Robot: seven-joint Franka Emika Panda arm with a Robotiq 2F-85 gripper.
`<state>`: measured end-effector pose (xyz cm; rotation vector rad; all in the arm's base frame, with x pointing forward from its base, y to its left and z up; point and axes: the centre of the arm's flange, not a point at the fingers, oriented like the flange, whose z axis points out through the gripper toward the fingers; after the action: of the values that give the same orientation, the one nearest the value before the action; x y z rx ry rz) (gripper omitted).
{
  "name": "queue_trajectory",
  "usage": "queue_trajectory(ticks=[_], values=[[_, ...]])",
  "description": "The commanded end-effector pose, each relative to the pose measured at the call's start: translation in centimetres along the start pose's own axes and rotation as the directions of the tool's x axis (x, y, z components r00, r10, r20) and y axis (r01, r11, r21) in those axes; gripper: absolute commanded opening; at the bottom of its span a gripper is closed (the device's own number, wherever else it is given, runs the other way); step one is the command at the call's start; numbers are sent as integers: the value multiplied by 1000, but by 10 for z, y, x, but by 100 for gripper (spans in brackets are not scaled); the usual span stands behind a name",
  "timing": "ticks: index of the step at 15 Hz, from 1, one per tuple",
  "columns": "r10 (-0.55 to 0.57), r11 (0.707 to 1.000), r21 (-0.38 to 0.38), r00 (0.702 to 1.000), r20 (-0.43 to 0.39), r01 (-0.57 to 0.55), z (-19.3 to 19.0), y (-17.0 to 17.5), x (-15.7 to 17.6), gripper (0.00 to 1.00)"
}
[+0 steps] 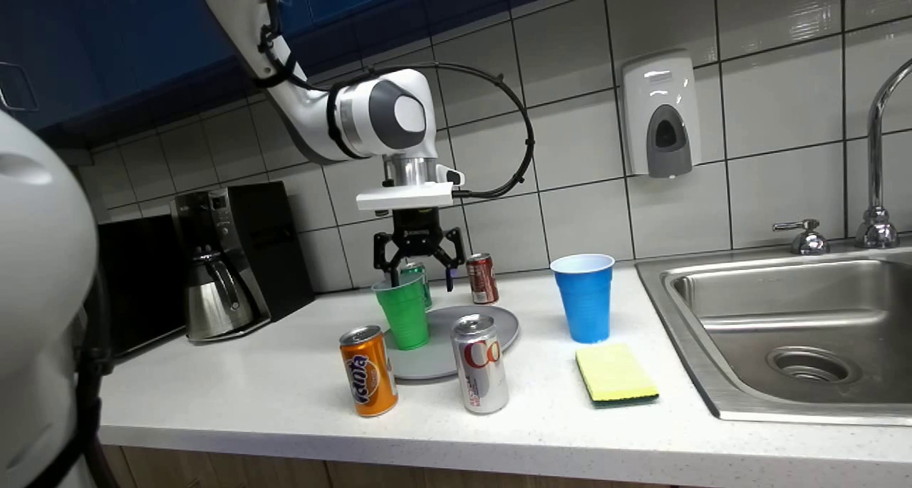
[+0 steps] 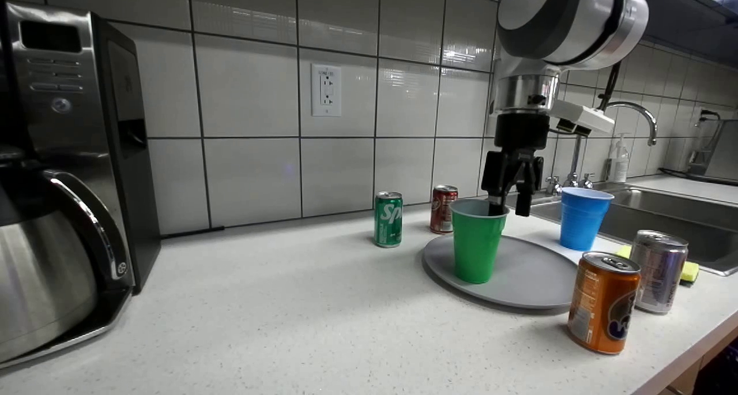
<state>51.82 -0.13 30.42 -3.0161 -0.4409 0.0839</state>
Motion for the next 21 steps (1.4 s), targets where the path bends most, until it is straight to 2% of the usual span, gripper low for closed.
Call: queue_trajectory(ticks=[1, 3, 4, 5, 14, 16, 21], values=[[-7, 1000, -29, 1000, -10, 6, -6, 1, 16, 100], [-9, 1000, -29, 1000, -12, 9, -6, 1, 19, 100], [-12, 1000, -28, 1000, -13, 11, -6, 1, 19, 75], [-14, 999, -30, 1000, -12, 14, -6, 1, 20, 74], [-26, 999, -42, 1000, -3, 26, -3, -1, 17, 3], [-31, 998, -47, 1000, -2, 31, -4, -1, 16, 0], [-26, 999, -45, 999, -32, 25, -16, 1, 10, 1]])
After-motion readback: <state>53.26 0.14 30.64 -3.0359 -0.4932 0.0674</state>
